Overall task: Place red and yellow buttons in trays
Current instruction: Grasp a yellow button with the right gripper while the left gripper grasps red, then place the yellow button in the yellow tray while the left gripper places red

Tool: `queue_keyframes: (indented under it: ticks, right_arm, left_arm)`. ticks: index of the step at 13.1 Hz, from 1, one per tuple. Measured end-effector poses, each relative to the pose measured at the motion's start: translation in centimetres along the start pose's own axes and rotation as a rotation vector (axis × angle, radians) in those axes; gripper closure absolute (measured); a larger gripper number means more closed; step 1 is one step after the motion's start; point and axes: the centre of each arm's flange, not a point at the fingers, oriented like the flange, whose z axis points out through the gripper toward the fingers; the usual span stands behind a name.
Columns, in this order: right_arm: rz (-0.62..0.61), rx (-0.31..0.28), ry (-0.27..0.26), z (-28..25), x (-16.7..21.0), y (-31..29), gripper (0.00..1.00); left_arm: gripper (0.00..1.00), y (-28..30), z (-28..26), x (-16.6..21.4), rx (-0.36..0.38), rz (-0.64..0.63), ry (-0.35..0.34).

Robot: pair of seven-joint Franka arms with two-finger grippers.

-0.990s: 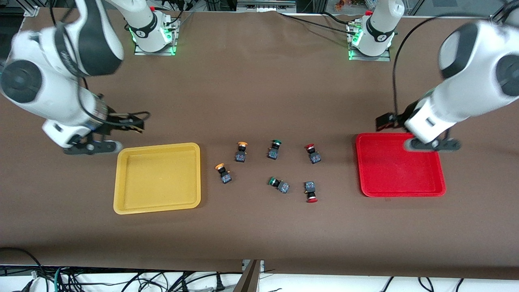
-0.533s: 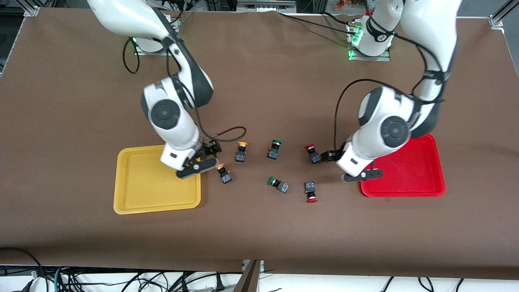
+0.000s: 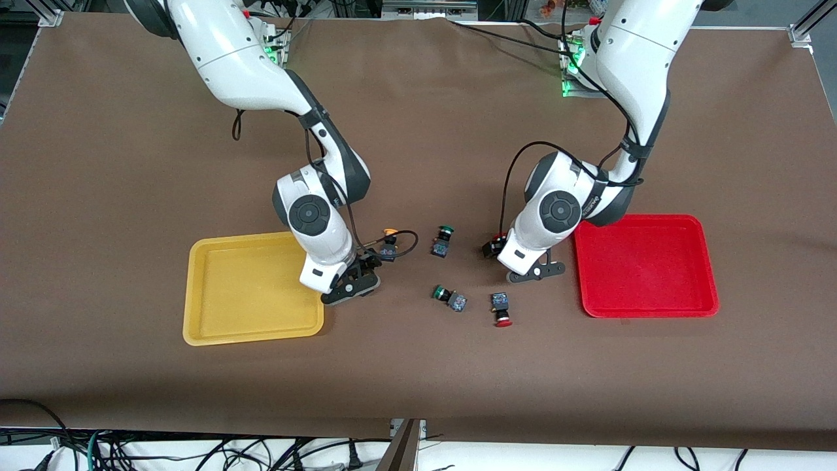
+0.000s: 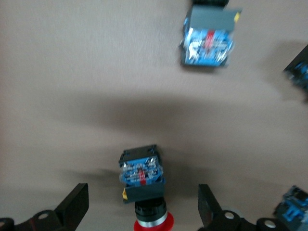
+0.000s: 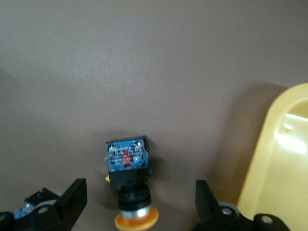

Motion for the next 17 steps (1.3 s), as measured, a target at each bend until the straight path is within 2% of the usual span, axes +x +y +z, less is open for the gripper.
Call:
queue_keyframes:
  ticks: [1, 2, 3, 4, 7, 8, 11, 13, 15, 17]
  right_arm:
    - [0.01, 0.002, 0.005, 0.9, -0.2, -0.1, 0.0]
    - [0.023, 0.003, 0.006, 1.8, -0.4, -0.1, 0.02]
    - [0.031, 0.004, 0.004, 2.4, -0.5, -0.2, 0.06]
    - [0.047, 0.012, 0.003, 2.5, -0.5, -0.1, 0.19]
    - [0.129, 0.073, -0.007, 1.5, 0.1, 0.2, 0.53]
    - [0.137, 0.079, -0.03, 1.2, 0.1, 0.3, 0.58]
    - [0.135, 0.073, -0.101, -2.0, 0.4, 1.2, 0.58]
    - [0.081, 0.061, -0.124, -5.6, 0.9, 3.9, 0.58]
    - [-0.007, 0.004, -0.121, -7.2, 1.2, 8.5, 0.58]
    - [-0.066, -0.046, -0.135, -6.7, 0.7, 13.8, 0.58]
  left_arm:
    - [0.0, 0.1, 0.2, -0.2, -0.003, 0.0, 0.005]
    - [0.07, 0.0, 0.5, -0.3, -0.006, -0.001, 0.012]
    - [0.07, -0.1, 1.0, -0.4, -0.011, -0.002, 0.018]
    - [0.14, -0.3, 1.6, -0.5, -0.014, -0.003, 0.024]
    - [0.48, -0.6, 2.6, -0.5, -0.014, -0.006, 0.027]
    - [0.58, -0.6, 2.4, -0.4, -0.016, -0.007, 0.032]
    - [0.6, -1.5, 0.1, 0.9, -0.006, -0.023, 0.041]
    - [0.6, -4.0, -4.7, 3.2, 0.06, -0.003, 0.013]
    - [0.6, -9.3, -10.3, 6.5, 0.11, 0.079, -0.045]
    - [0.6, -16.4, -13.0, 9.7, 0.123, 0.171, -0.068]
